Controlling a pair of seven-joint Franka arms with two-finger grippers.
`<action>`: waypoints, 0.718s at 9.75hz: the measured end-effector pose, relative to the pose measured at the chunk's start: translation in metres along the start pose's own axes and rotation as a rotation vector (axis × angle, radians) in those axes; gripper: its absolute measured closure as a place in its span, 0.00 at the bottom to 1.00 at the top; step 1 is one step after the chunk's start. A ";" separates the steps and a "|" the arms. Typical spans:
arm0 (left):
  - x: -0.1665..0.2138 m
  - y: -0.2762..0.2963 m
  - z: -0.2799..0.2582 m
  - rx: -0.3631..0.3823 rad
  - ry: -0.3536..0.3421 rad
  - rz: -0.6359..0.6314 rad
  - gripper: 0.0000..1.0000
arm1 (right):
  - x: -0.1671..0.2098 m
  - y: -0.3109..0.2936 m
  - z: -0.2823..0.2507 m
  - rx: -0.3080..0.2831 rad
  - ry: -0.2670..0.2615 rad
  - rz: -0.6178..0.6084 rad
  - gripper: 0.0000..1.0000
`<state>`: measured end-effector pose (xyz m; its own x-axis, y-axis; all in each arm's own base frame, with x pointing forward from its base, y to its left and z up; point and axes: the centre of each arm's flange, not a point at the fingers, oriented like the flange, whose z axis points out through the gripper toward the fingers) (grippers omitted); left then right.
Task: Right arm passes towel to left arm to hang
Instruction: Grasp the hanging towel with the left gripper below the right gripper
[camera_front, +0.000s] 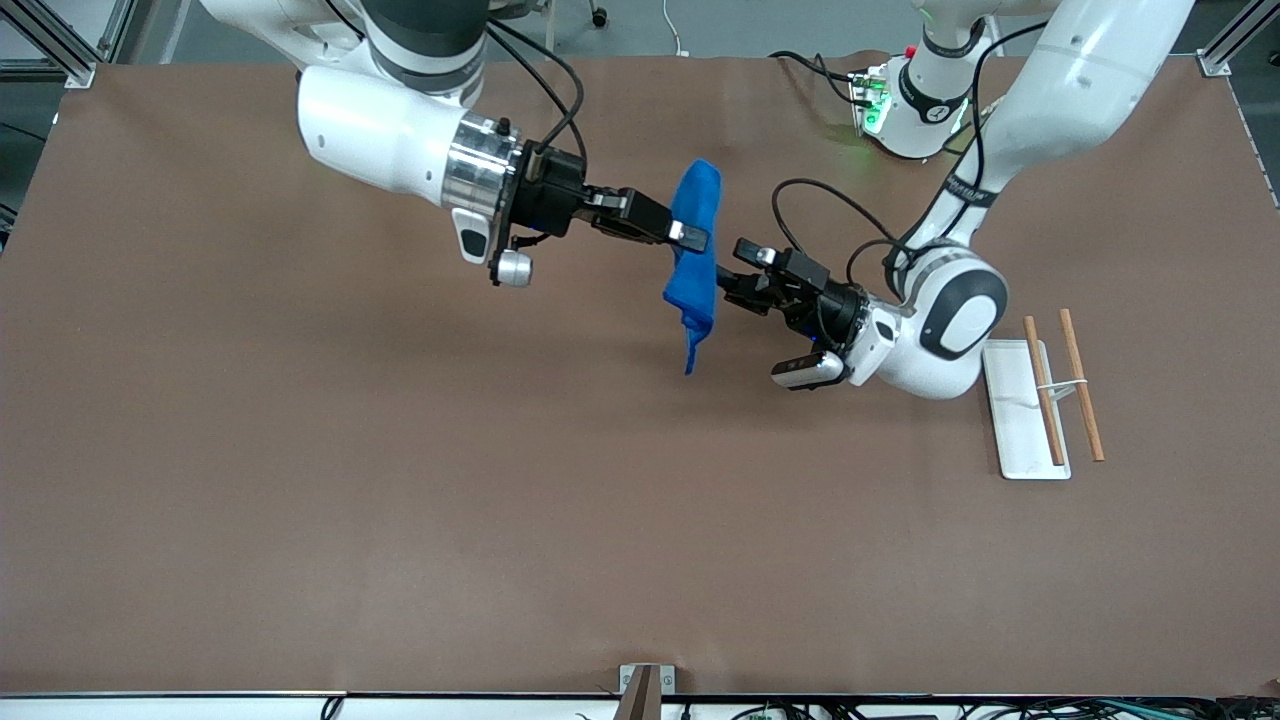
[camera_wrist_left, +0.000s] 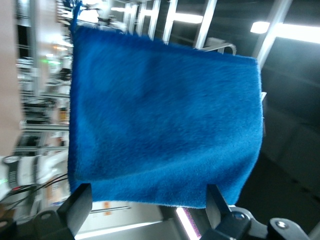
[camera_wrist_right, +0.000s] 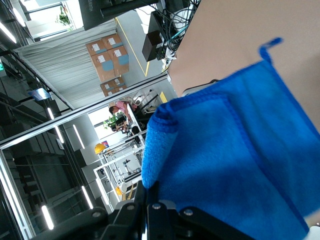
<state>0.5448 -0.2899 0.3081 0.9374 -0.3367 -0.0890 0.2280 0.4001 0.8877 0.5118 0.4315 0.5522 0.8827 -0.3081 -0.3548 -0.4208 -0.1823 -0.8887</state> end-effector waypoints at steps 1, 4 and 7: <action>0.000 -0.011 0.000 -0.036 0.010 0.008 0.00 | -0.001 0.000 0.002 0.002 0.002 0.002 0.98; 0.004 -0.016 -0.005 -0.078 0.021 0.022 0.00 | 0.000 -0.001 0.002 0.008 0.008 0.001 0.98; 0.020 -0.020 -0.015 -0.109 0.049 0.060 0.00 | 0.001 -0.002 0.002 0.011 0.008 0.077 0.98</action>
<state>0.5626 -0.2914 0.2816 0.9614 -0.2681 -0.0616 0.1958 0.5095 0.8379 0.5134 0.4335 0.5528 0.8463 -0.3281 -0.4196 -0.4847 -0.1478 -0.8621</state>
